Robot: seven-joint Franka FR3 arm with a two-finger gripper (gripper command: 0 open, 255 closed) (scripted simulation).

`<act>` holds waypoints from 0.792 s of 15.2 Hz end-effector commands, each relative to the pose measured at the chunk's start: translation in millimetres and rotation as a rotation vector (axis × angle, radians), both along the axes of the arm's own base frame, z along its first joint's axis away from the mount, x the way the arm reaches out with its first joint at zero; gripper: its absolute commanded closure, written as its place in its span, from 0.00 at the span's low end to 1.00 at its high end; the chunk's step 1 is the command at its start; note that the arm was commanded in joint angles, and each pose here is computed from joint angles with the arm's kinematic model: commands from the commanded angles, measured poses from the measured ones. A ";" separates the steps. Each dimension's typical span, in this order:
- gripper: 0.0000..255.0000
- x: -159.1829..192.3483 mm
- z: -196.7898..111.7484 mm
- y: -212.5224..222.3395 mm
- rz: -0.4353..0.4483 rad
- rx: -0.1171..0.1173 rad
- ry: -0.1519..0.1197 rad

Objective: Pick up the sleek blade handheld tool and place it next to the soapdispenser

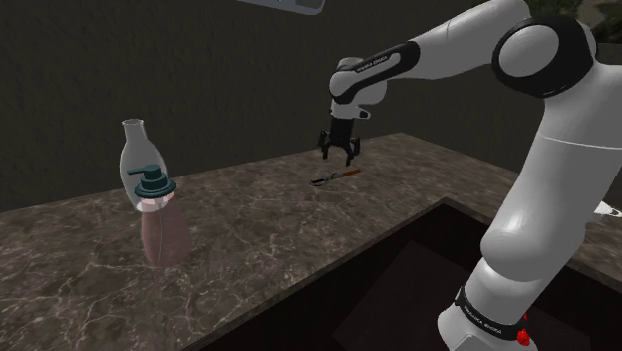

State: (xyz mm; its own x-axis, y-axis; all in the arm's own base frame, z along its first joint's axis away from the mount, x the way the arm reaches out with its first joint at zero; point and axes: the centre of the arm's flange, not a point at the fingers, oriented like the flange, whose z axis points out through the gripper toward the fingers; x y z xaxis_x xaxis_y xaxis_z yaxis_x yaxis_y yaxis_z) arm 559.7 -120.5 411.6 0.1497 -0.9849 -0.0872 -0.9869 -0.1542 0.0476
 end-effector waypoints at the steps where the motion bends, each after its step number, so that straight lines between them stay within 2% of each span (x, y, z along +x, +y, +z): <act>1: 0.00 9.2 -15.2 -20.5 -0.103 0.000 0.001; 3: 0.00 16.5 -28.7 -42.4 -0.202 0.001 0.002; 12: 0.00 15.1 -69.6 -40.6 -0.211 0.001 0.002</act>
